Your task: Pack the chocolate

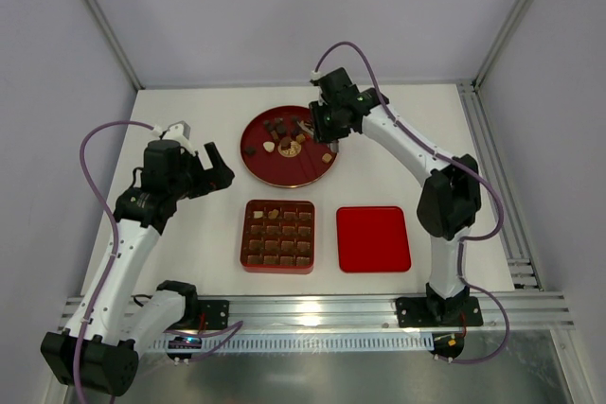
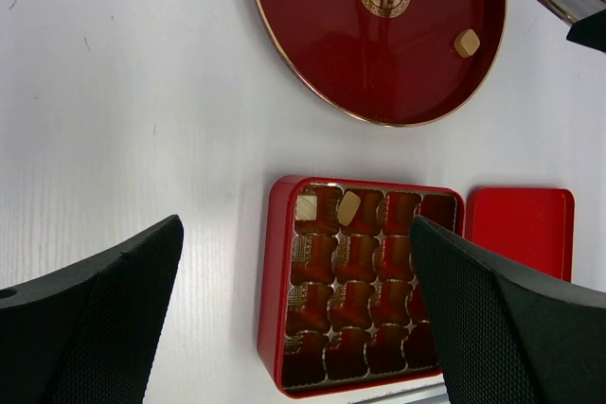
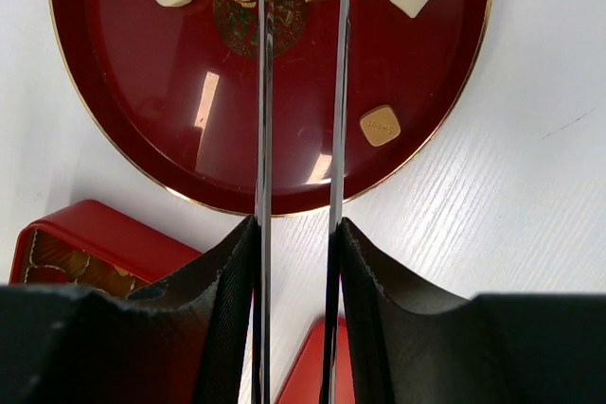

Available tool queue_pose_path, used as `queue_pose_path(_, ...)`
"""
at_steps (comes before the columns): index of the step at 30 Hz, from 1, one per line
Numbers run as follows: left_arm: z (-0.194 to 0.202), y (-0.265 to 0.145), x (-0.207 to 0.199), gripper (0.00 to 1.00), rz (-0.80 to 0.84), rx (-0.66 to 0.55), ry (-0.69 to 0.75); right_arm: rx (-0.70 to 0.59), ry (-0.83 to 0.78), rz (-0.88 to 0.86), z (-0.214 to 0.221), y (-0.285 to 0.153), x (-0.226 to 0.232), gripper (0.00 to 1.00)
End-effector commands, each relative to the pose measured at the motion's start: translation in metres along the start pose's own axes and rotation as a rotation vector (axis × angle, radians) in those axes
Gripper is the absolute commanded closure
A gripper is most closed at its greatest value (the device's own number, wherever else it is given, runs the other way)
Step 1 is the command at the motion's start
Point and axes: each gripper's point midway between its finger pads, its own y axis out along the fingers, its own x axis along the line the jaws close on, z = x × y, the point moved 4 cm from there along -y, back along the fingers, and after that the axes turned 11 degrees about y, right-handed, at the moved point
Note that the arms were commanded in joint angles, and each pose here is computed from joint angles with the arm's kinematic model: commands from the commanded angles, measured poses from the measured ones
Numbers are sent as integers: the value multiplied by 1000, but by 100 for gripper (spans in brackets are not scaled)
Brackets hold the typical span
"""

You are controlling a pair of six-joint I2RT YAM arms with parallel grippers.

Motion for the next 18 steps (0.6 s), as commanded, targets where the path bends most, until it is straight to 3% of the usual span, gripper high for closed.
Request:
queue_pose_path(1, -2, -1, -1, 0, 13, -8, 17, -22, -21, -22, -9, -6, 6, 60)
queue_pose_path(18, -2, -1, -2, 0, 15, -9, 17, 43, -12, -32, 16, 14, 2, 60)
